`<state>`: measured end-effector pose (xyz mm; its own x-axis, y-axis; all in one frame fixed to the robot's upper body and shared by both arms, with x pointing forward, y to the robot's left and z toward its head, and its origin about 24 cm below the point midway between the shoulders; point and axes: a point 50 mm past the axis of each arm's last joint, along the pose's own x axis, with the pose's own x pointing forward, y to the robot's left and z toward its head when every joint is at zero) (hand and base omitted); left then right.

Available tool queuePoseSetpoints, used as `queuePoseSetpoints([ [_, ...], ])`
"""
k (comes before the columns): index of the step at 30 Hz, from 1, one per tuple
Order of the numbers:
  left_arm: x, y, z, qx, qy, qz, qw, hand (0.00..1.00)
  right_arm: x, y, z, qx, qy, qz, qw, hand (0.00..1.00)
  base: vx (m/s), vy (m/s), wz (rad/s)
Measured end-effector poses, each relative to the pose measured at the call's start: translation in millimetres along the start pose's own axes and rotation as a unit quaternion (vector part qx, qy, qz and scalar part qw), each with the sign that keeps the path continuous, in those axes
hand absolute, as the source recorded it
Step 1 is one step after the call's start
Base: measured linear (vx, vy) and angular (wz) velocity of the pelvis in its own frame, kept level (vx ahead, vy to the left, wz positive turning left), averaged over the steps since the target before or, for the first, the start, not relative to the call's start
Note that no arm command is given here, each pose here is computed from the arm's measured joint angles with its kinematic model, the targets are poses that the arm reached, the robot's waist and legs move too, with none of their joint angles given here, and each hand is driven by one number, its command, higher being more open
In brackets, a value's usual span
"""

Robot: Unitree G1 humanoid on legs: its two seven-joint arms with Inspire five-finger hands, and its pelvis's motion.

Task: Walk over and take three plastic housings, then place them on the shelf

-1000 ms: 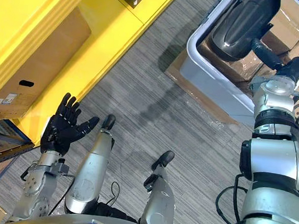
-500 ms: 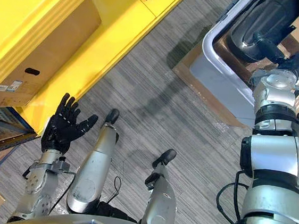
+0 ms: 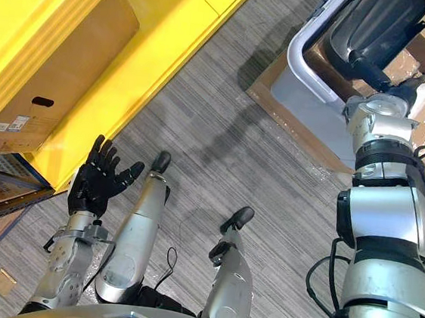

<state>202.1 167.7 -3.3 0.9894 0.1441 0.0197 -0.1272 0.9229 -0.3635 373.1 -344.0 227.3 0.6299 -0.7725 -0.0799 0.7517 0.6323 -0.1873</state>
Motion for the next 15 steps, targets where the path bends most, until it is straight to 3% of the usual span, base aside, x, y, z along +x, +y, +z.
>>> queuePoseSetpoints([
  [4,-1,-1,-2,-0.010,0.005,0.004,1.000,1.00,0,0,2,0.001,0.016,-0.005,1.000,0.00,0.00,0.000,0.00],
  [15,-2,-10,-6,-0.029,0.008,0.009,0.999,1.00,15,-51,-2,0.001,0.061,-0.053,0.997,0.00,0.00,0.000,0.00],
])
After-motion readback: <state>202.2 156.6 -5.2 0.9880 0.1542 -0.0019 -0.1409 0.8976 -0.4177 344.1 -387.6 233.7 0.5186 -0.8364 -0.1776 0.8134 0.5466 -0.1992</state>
